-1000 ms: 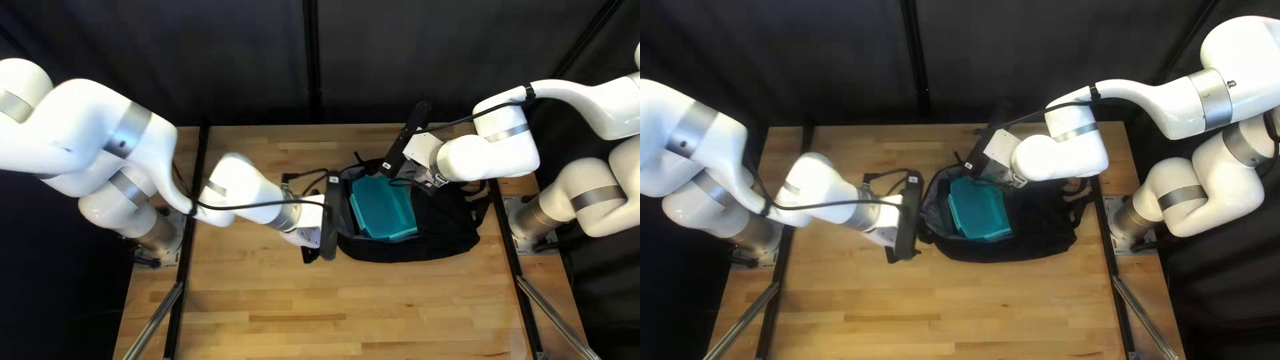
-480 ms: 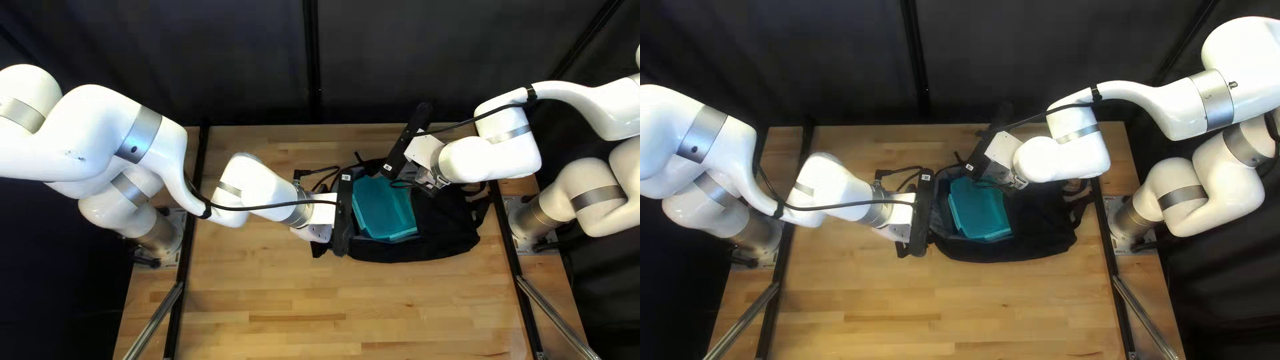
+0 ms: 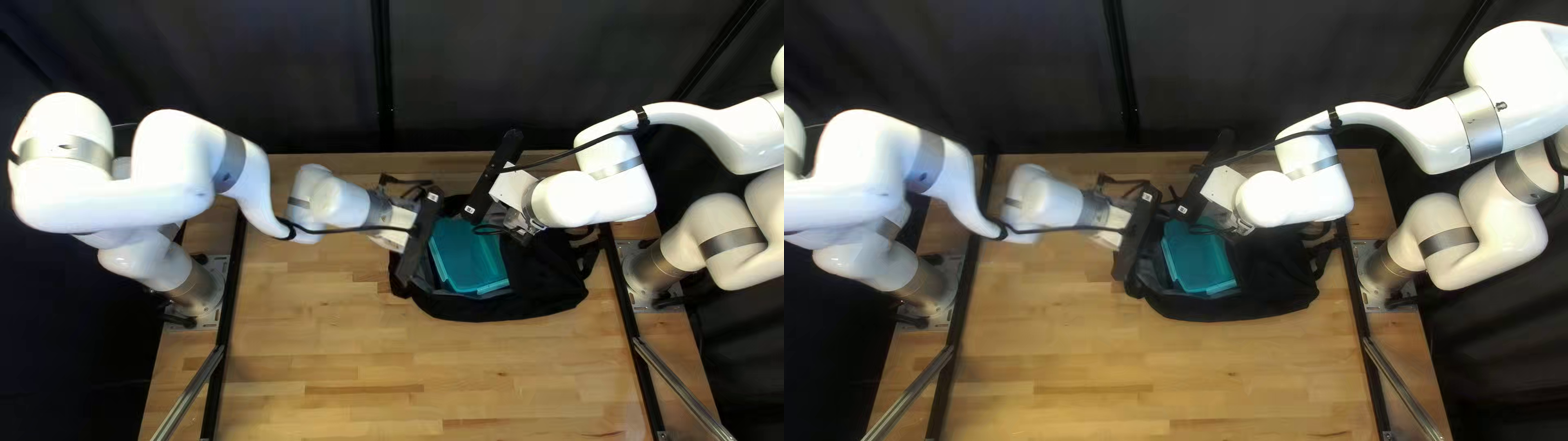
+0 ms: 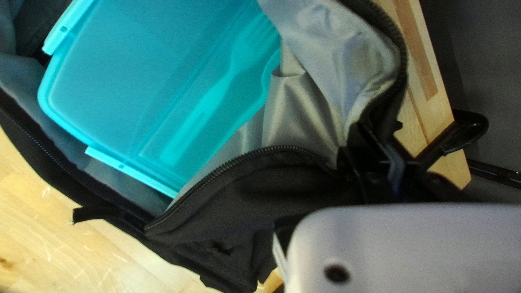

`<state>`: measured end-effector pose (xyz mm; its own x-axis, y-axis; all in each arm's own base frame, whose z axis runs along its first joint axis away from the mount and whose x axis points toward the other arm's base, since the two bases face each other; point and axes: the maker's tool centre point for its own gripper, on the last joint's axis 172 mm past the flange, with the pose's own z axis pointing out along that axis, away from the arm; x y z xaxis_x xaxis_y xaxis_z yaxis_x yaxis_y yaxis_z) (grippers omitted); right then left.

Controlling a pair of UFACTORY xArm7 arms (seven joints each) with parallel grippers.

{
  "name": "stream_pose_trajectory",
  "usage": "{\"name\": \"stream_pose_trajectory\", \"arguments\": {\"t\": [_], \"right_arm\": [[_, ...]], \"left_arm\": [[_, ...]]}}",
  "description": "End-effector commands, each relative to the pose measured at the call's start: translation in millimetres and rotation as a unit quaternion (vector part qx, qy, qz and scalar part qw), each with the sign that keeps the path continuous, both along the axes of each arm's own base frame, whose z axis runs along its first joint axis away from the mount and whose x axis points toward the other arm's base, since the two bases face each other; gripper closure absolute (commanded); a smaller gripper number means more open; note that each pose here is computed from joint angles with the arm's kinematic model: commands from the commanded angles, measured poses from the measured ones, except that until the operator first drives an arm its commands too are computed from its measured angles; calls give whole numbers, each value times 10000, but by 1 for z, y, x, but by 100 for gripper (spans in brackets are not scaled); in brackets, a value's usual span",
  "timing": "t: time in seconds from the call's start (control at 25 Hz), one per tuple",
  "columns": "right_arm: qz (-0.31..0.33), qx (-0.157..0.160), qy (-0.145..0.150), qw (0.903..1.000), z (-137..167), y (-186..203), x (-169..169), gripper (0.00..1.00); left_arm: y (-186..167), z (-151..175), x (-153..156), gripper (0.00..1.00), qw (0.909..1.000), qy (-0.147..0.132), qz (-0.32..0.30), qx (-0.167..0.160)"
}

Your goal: Remove a lunch box from a kids backpack

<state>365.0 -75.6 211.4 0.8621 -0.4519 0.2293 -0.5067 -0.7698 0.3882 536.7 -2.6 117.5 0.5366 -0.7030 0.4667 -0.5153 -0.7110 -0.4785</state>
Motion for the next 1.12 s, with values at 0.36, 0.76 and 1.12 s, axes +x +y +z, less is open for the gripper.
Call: {"name": "stream_pose_trajectory", "arguments": {"t": [0.36, 0.76, 1.12], "right_arm": [[-19, -6, -38, 10000, 10, 0, 4, 100], [-17, 10, -89, 10000, 11, 1, 4, 100], [-205, 240, -111, 9994, 25, 13, 5, 100]], "left_arm": [[-36, 0, -11, 0, 9999, -52, -19, 129], [-16, -1, -8, 0, 9987, -2, -368, 356], [0, 10, 3, 0, 9956, -382, -247, 825]]}}
